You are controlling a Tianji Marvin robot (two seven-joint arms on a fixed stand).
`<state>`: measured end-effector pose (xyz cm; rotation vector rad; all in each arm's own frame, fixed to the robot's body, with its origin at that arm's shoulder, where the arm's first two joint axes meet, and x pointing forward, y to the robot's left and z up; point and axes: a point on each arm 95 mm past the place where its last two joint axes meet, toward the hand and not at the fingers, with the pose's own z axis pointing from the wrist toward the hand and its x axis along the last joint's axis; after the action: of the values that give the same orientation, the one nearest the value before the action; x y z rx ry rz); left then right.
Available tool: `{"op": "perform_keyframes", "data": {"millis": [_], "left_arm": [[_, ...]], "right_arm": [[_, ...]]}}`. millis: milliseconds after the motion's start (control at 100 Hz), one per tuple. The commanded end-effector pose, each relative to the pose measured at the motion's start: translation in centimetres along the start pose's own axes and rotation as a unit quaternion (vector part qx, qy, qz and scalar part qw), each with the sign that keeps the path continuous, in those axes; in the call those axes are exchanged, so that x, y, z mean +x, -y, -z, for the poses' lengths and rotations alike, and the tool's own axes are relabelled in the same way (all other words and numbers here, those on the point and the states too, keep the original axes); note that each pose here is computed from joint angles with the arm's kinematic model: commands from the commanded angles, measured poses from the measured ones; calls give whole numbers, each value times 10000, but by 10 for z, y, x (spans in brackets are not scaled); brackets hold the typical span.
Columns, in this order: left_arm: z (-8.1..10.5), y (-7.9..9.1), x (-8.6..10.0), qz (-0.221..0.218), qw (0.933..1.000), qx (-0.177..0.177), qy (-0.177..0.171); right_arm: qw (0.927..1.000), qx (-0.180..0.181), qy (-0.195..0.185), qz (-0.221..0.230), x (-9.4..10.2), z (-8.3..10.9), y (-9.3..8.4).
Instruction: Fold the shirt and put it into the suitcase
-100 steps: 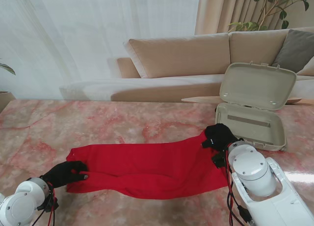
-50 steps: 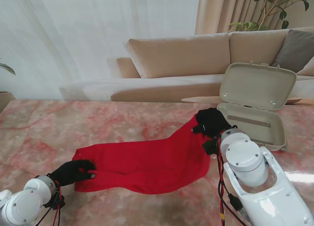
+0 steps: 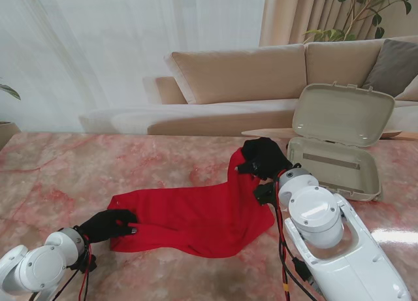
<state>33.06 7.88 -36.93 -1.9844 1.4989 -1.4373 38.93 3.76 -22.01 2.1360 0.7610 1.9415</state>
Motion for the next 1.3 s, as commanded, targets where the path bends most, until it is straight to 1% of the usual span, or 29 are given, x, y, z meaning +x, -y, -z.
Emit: {"op": "perform_keyframes", "data": {"millis": [0, 120, 260, 460, 590, 780, 1100, 1290], "left_arm": [[2, -57, -30, 254, 9960, -730, 445], [0, -58, -29, 279, 9960, -736, 414], [-2, -58, -28, 324, 9961, -721, 382], [-9, -58, -23, 378, 9962, -731, 271], [-12, -59, -21, 412, 9961, -748, 227], [-13, -60, -20, 456, 9959, -748, 222], [-12, -62, -20, 493, 9957, -743, 259], [-12, -62, -19, 509, 9957, -728, 260]], "right_arm": [[9997, 159, -124, -113, 9, 2, 10], [9995, 253, -190, -94, 12, 0, 21], [9987, 403, -249, -201, 15, -3, 35], [9971, 571, -425, -254, 27, -10, 58], [9955, 741, -523, -285, 31, -14, 74], [9933, 948, -557, -347, 30, -20, 95], [9883, 1300, -491, -630, 27, -28, 130], [9868, 1434, -480, -586, 28, -37, 149]]}}
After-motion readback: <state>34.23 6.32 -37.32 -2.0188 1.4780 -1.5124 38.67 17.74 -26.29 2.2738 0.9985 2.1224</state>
